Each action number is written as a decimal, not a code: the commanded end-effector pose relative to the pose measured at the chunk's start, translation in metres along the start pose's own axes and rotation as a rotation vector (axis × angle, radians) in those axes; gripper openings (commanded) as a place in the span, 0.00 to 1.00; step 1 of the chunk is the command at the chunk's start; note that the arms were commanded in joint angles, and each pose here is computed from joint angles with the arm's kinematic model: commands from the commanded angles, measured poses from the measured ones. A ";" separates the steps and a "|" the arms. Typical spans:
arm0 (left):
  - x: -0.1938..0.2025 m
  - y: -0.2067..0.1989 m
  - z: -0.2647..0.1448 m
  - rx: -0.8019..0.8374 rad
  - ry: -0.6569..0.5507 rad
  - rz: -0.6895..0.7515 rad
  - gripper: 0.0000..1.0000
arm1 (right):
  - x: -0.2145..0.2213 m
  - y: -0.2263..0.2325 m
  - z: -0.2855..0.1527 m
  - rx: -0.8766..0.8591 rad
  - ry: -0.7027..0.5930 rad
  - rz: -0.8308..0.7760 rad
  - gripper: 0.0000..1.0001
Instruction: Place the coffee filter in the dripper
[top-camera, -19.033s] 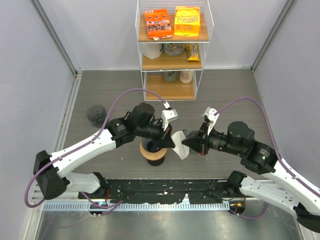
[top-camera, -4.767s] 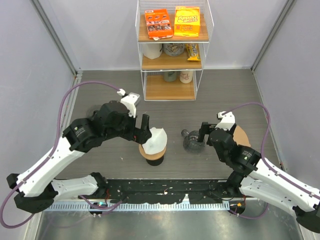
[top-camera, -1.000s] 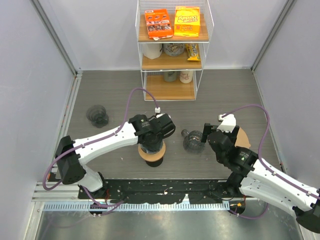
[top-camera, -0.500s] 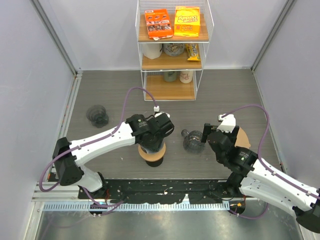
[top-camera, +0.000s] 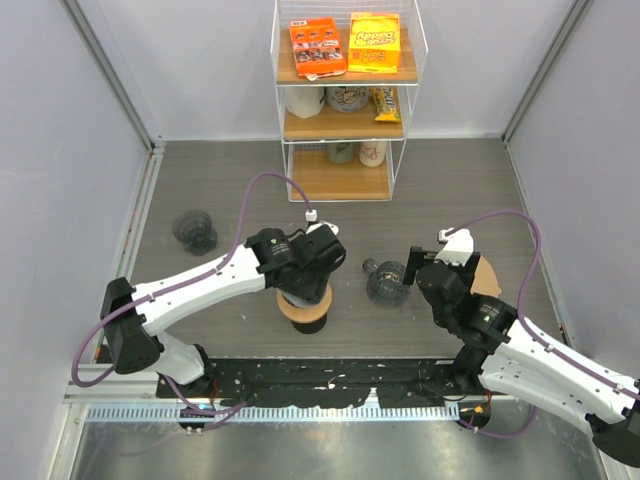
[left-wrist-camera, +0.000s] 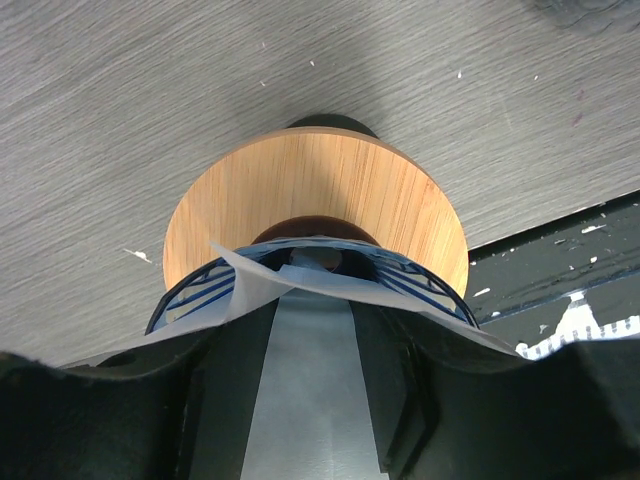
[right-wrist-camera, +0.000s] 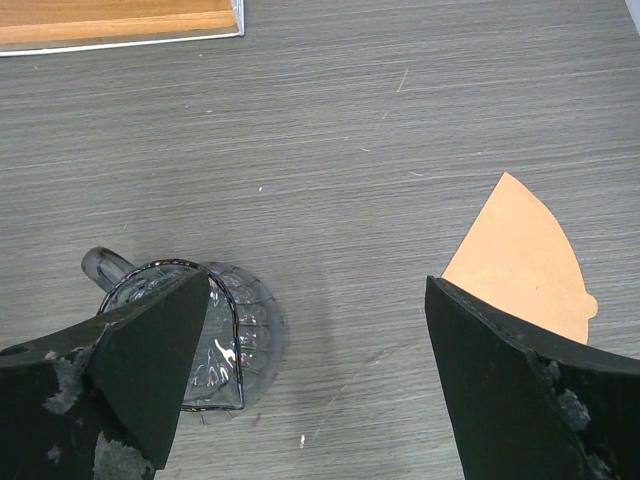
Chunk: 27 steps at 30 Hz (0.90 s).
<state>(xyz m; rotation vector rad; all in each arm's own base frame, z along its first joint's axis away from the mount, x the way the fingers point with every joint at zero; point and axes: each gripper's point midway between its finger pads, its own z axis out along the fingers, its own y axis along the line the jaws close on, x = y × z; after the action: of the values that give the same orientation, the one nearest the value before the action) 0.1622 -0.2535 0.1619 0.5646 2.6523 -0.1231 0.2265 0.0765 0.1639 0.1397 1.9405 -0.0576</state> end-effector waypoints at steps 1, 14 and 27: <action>0.014 0.000 0.015 -0.028 0.059 -0.003 0.58 | -0.009 -0.004 0.001 0.028 -0.040 0.048 0.95; 0.014 -0.001 0.013 -0.018 0.059 -0.003 0.45 | -0.008 -0.003 0.001 0.026 -0.038 0.044 0.95; 0.000 -0.003 -0.003 0.013 -0.001 -0.014 0.34 | -0.008 -0.003 0.001 0.025 -0.036 0.041 0.96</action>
<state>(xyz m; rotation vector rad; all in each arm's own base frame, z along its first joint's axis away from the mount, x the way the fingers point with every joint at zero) 0.1596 -0.2535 0.1603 0.5712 2.6618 -0.1273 0.2264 0.0763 0.1630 0.1396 1.9418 -0.0587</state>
